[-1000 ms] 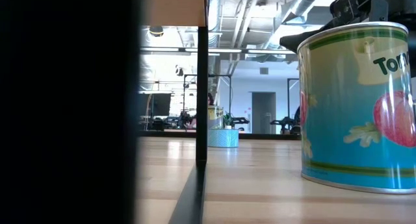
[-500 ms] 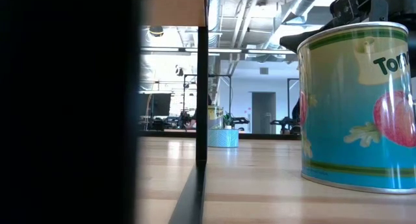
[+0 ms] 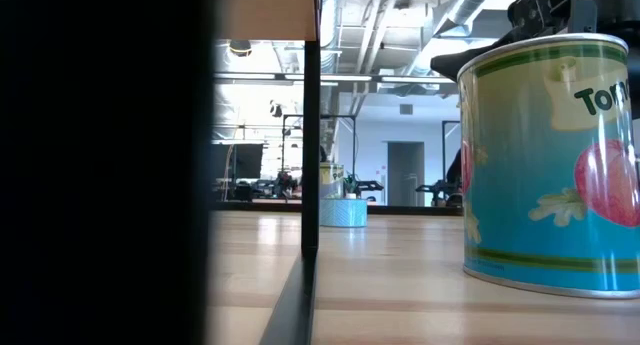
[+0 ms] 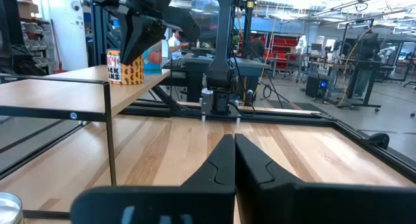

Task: Pick and place cans onto a shelf
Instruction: Put the canned black beans on the shelf, then put the canned pineapple rings on the shelf

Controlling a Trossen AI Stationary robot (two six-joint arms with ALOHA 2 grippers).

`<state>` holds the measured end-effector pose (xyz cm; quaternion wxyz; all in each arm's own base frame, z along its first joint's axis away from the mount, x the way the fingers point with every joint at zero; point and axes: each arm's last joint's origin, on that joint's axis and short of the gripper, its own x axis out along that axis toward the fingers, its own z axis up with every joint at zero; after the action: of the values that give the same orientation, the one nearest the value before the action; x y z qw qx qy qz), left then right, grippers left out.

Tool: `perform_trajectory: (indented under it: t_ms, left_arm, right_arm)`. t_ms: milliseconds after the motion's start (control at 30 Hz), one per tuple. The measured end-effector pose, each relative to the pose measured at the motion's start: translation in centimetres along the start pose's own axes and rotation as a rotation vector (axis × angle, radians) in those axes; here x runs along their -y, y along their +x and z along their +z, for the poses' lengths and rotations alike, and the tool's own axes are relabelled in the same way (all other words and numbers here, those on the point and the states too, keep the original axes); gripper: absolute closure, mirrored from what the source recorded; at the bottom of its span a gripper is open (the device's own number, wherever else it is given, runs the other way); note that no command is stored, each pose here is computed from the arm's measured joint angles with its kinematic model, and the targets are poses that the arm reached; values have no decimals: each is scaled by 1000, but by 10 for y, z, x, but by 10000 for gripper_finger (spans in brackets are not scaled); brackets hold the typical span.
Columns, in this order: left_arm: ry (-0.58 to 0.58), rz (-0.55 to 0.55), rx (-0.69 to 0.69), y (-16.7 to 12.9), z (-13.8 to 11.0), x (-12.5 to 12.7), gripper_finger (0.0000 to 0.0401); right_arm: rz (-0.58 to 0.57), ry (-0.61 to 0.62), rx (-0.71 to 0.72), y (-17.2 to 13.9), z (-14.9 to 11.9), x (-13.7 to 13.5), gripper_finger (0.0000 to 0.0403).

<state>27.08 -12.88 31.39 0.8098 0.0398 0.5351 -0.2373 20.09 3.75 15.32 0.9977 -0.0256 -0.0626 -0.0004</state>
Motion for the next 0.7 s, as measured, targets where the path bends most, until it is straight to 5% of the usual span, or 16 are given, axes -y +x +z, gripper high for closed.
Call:
perform_trajectory:
  t_ms: [400,700]
  left_arm:
    - [-18,-3,-53,-5,-8,4,399]
    - [90,122,197,-38,-17,-10,401]
  right_arm:
    - [0,0,0,0,0,0,391]
    - [-1,2,13,4,3,-1,394]
